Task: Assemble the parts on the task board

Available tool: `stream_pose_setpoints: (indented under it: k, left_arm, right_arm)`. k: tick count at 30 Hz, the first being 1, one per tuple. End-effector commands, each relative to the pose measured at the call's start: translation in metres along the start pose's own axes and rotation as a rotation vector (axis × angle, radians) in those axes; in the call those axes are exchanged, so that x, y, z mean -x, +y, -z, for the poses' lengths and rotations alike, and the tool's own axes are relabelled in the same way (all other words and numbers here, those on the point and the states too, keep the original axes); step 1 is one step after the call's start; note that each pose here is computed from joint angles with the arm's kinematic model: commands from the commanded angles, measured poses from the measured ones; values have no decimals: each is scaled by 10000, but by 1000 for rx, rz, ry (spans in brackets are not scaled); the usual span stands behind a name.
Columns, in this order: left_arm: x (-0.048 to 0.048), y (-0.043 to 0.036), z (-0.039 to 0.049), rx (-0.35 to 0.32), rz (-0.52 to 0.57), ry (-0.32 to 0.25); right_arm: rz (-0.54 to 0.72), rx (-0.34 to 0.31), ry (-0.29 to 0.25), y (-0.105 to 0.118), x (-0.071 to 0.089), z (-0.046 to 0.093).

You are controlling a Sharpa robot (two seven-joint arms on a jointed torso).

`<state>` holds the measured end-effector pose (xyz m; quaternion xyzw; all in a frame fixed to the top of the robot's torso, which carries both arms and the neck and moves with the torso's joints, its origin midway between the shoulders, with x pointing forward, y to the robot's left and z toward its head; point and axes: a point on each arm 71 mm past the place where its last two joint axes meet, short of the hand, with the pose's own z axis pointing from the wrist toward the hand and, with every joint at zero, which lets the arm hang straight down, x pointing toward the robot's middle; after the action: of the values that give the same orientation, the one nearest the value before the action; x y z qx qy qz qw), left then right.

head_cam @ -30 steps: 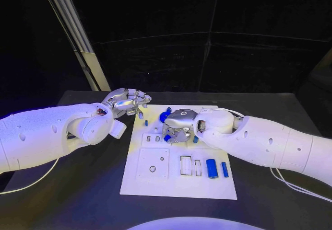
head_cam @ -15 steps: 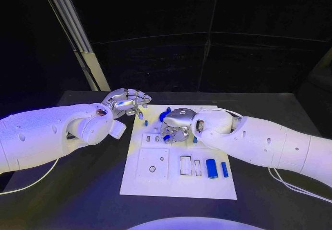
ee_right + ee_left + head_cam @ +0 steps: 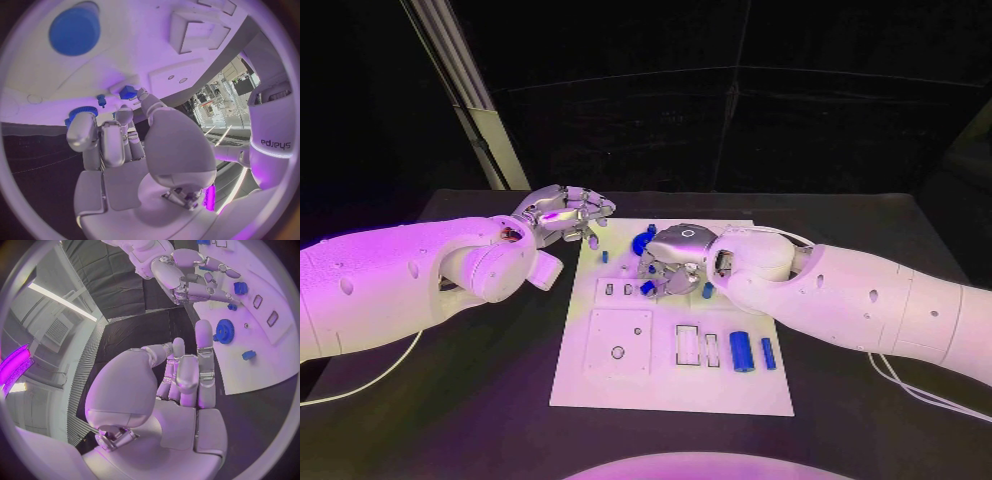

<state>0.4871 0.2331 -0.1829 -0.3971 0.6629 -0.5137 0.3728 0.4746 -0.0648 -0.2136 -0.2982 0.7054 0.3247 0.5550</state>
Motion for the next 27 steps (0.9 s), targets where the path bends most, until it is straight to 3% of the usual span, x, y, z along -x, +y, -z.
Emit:
stream_pose_setpoints:
  k: [1, 14, 27]
  left_arm:
    - [-7, -5, -2, -3, 6, 12]
    - [-13, 6, -7, 1, 7, 16]
    - [-12, 12, -11, 4, 7, 18]
  right_arm:
    - [-9, -5, -17, 1, 22, 20]
    - [-10, -37, -14, -71, 9, 49]
    - [-16, -33, 41, -63, -65, 19]
